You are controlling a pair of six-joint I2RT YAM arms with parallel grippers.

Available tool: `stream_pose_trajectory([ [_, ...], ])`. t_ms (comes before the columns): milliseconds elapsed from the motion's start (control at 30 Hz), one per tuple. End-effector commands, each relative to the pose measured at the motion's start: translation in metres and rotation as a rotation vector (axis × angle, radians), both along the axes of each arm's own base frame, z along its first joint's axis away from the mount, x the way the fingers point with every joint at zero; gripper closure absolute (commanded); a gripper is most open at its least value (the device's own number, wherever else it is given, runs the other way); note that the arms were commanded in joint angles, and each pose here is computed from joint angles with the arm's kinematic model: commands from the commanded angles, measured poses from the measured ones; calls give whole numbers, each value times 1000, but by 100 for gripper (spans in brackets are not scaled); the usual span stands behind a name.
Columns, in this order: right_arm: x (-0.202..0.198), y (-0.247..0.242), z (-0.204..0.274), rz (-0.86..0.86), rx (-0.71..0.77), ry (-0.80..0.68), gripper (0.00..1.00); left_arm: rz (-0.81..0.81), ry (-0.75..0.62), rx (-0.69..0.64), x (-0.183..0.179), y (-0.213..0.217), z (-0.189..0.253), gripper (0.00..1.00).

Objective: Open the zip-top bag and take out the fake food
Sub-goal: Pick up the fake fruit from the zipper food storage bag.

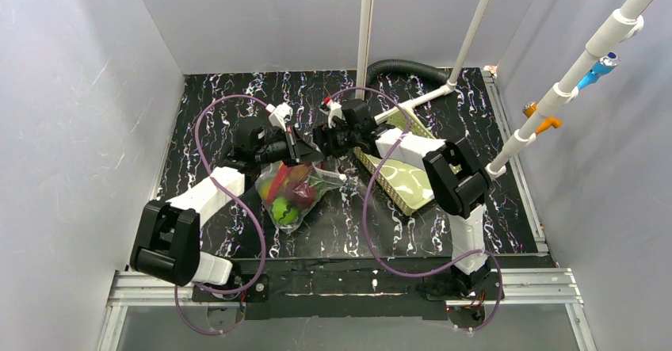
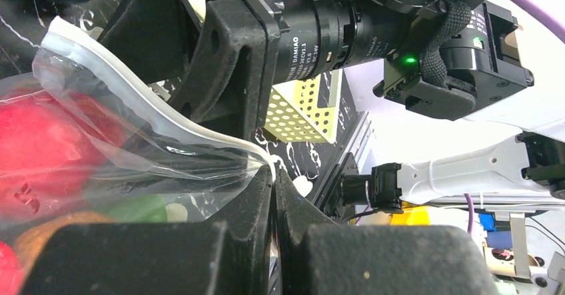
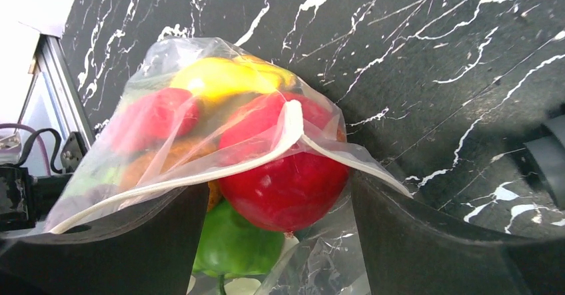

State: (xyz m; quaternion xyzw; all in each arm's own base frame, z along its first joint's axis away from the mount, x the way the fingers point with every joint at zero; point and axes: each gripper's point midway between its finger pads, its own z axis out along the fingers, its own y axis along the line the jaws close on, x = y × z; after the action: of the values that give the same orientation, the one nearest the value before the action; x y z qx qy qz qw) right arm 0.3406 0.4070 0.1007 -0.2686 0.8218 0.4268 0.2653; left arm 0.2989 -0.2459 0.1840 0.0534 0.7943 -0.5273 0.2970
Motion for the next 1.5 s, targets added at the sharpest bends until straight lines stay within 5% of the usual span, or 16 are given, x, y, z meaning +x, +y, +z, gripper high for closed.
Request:
stream_pose_trajectory([
  [0, 1, 12, -2, 47, 21, -48, 16, -59, 23, -10, -14, -5, -6, 100],
  [233, 4, 13, -6, 16, 18, -25, 14, -36, 40, 15, -17, -1, -6, 90],
  [400, -1, 22, 2, 10, 47, 22, 13, -48, 61, 20, -21, -1, -11, 100],
  [833, -3, 45, -10, -2, 54, 129, 14, -98, 62, -3, -28, -4, -4, 100],
  [1200, 14, 23, -4, -37, 35, 78, 53, -98, 32, 25, -21, -4, 4, 100],
  [1467, 16, -15, 36, -66, 68, -46, 64, -116, -32, 103, -10, 0, 24, 100],
])
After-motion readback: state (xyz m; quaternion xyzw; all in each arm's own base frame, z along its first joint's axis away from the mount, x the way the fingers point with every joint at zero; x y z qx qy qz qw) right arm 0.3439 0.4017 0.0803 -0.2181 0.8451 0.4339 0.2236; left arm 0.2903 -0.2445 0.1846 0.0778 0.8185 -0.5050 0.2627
